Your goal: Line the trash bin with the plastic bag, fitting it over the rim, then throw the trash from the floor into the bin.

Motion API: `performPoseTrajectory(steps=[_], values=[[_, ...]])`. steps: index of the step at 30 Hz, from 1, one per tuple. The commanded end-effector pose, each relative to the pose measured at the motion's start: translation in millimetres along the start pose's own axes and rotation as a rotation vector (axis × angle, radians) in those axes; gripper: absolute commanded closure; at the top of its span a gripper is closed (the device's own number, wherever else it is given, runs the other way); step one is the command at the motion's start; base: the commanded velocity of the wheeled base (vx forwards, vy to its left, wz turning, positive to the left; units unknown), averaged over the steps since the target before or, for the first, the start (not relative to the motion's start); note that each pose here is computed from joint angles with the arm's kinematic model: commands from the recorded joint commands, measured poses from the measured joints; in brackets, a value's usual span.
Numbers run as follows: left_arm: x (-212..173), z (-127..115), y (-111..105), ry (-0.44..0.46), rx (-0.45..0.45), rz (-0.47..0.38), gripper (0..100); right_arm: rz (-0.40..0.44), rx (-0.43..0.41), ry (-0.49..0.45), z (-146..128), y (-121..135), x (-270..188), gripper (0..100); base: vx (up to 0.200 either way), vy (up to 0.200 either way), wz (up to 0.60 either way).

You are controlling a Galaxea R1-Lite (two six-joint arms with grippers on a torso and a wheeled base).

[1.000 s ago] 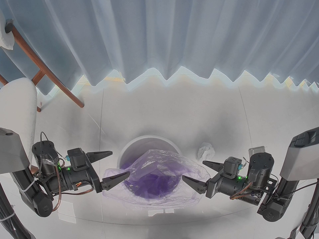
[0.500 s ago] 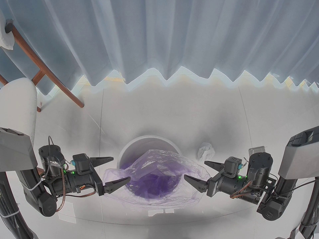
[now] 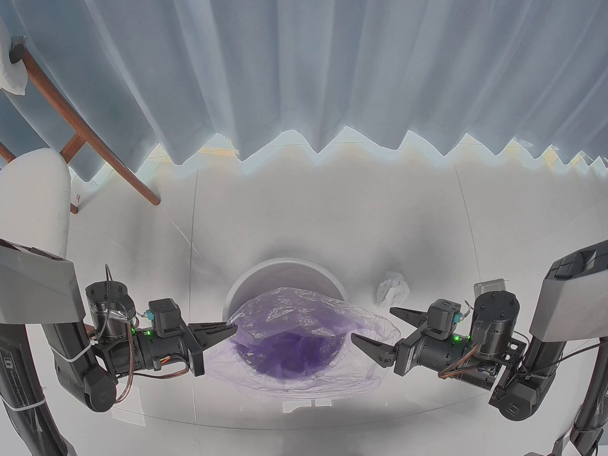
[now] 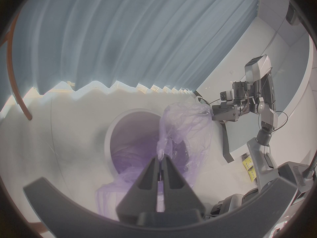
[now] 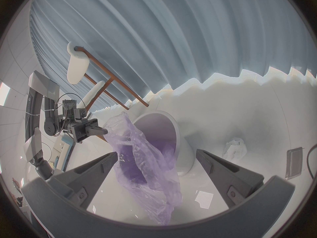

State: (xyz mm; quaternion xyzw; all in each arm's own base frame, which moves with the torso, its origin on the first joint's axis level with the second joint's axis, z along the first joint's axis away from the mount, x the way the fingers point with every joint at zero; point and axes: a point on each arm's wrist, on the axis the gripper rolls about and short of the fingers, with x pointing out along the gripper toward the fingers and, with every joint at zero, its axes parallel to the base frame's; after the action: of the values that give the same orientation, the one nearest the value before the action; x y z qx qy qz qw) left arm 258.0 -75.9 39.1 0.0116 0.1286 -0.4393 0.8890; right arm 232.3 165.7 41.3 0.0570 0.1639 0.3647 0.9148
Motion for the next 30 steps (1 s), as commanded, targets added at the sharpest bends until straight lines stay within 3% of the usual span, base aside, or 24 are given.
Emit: performPoseTrajectory(steps=[1,4,5,17,20,22,24,28,30], values=[[2.5,-0.2,1.7,-0.003,0.002,-0.001,100,0.002,-0.001,-0.014,1.0,-0.4,1.3,0,0.000,0.000,0.00],[1.8,0.2,2.3,-0.004,0.004,0.002,100,-0.005,0.007,-0.017,1.2,-2.9,3.0,0,0.000,0.000,0.00],[1.7,0.6,2.2,-0.005,0.005,0.002,100,-0.008,0.008,-0.016,0.9,-4.0,3.4,100,0.000,0.000,0.00],[-3.0,6.7,8.9,-0.031,0.005,0.036,100,-0.020,0.055,-0.101,18.9,-11.3,9.1,100,0.000,0.000,0.00],[-5.3,13.4,24.2,-0.069,-0.020,0.083,100,0.003,0.163,-0.163,33.5,-16.5,14.5,100,0.000,0.000,0.00],[-4.1,17.6,32.0,-0.095,-0.071,0.098,100,0.051,0.244,-0.187,41.9,-18.5,18.2,100,0.000,0.000,0.00],[0.3,26.7,40.0,-0.142,-0.194,0.096,100,0.094,0.313,-0.197,48.6,-24.7,22.5,100,0.000,0.000,0.00],[8.1,50.1,52.9,-0.241,-0.409,0.061,100,0.091,0.351,-0.212,51.1,-43.9,39.2,100,0.000,0.000,0.00],[10.4,54.1,56.5,-0.260,-0.444,0.054,100,0.088,0.366,-0.215,51.5,-47.6,44.0,100,0.000,0.000,0.00]])
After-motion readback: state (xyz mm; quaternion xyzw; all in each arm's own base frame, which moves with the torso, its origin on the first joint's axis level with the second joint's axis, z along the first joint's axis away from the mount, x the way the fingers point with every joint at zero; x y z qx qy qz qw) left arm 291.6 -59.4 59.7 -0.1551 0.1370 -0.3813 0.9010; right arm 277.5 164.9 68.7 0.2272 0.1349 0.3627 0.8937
